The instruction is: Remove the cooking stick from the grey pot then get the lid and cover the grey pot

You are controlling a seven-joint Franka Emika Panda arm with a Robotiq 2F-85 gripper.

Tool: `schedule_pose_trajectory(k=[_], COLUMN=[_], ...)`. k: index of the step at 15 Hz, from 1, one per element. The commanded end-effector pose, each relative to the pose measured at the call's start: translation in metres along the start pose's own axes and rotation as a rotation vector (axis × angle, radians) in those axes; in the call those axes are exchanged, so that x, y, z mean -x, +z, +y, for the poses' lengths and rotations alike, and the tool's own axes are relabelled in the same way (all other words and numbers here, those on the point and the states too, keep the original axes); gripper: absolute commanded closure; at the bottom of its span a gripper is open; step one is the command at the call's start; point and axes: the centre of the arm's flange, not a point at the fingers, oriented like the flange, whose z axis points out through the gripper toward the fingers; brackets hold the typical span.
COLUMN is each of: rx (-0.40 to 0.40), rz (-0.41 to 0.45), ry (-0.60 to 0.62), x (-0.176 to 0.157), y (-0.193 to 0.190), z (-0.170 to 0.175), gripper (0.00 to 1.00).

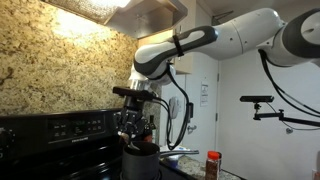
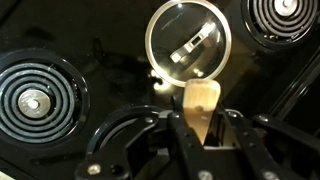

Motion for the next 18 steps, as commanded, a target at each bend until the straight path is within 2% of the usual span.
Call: schedule_pose_trajectory(k=[1, 5, 6, 9, 10, 12, 15, 18], rx=[0.013, 0.074, 0.071, 0.090, 0.090, 0.059, 0.031, 0.033], rz=[0.085, 0.162, 0.126, 0.140, 0.141, 0.153, 0.216, 0.280], ry=[-0.044, -0.202, -0.139, -0.177, -0.179, -0.207, -0.262, -0.322], x=[0.029, 0.055, 0.042, 0.055, 0.055, 0.059, 0.082, 0.101], y=[0.005, 0.041, 0.028, 0.046, 0.045, 0.039, 0.034, 0.034], z=[0.033, 0.040, 0.025, 0.028, 0.028, 0.022, 0.029, 0.061], gripper=[0.93, 0.93, 0.72, 0.72, 0.93, 0.93, 0.93, 0.93])
